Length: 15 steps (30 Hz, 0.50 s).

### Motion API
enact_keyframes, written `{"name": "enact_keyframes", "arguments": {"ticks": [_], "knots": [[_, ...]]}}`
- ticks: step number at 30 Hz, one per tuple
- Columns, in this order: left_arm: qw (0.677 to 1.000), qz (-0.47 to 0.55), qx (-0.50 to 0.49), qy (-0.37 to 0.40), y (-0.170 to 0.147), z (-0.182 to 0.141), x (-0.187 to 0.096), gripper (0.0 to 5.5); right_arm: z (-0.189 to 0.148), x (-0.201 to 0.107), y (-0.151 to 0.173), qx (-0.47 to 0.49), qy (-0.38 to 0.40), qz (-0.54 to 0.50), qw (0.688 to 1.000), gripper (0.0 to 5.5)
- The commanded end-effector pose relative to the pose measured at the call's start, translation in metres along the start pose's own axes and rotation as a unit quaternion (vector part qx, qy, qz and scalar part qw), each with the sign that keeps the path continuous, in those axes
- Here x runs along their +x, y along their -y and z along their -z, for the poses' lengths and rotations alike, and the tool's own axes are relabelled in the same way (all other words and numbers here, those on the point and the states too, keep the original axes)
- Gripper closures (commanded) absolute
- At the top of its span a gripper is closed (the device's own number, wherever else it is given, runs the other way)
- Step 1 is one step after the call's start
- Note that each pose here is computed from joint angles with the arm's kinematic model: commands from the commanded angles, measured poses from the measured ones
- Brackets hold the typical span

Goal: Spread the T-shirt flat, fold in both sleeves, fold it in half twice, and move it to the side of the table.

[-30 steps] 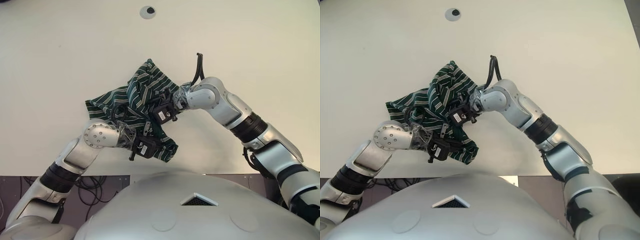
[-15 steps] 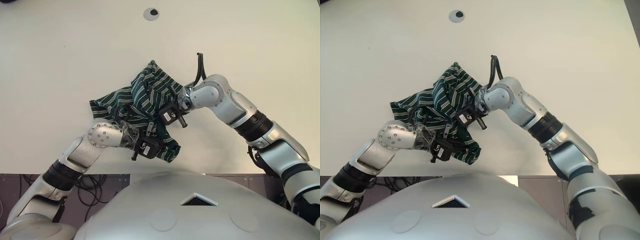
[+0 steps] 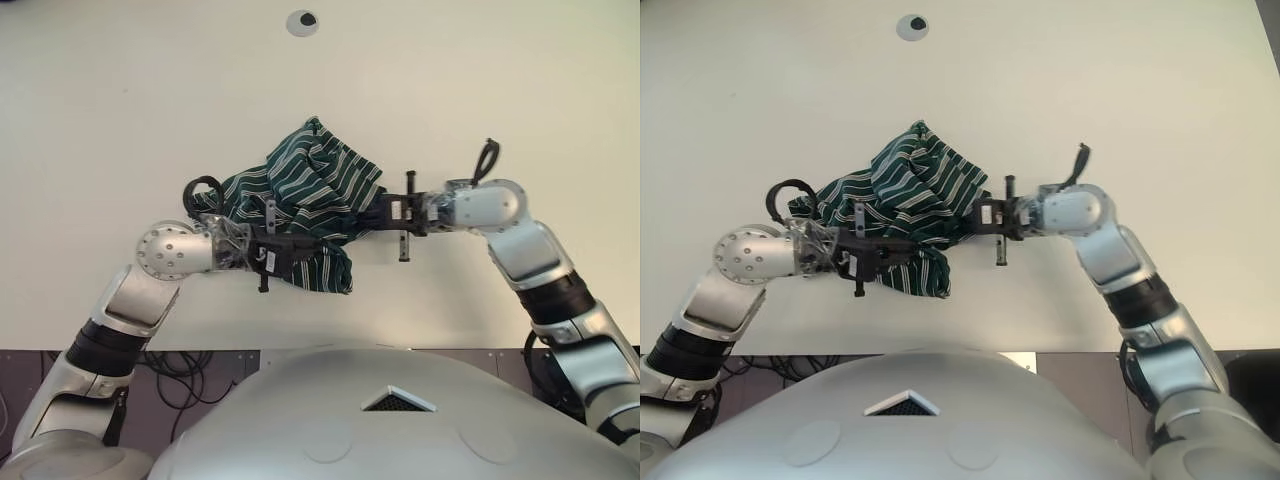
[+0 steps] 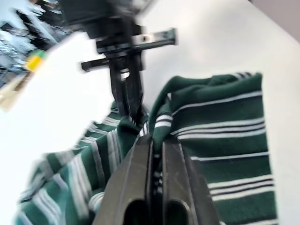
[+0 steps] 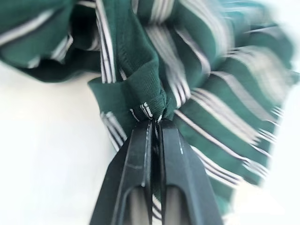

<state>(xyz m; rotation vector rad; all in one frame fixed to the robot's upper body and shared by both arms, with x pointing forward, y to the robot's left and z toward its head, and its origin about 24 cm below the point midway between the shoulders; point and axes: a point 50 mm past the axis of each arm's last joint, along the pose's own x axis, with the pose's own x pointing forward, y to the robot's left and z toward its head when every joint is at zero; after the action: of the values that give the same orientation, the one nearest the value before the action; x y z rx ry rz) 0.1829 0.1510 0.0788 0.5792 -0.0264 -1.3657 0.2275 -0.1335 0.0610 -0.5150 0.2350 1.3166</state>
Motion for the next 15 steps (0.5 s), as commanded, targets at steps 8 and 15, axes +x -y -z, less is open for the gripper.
{"name": "enact_keyframes", "arguments": {"ticks": [8, 15], "knots": [[0.983, -0.138, -0.069, 0.097, -0.029, -0.01, -0.025, 5.5, -0.013, -0.016, 0.008, 0.095, 0.141, 0.142, 0.975, 5.48], [0.984, -0.094, -0.114, 0.098, -0.02, -0.007, -0.027, 4.68, -0.011, -0.017, 0.003, 0.123, 0.172, 0.178, 0.961, 5.5]]}}
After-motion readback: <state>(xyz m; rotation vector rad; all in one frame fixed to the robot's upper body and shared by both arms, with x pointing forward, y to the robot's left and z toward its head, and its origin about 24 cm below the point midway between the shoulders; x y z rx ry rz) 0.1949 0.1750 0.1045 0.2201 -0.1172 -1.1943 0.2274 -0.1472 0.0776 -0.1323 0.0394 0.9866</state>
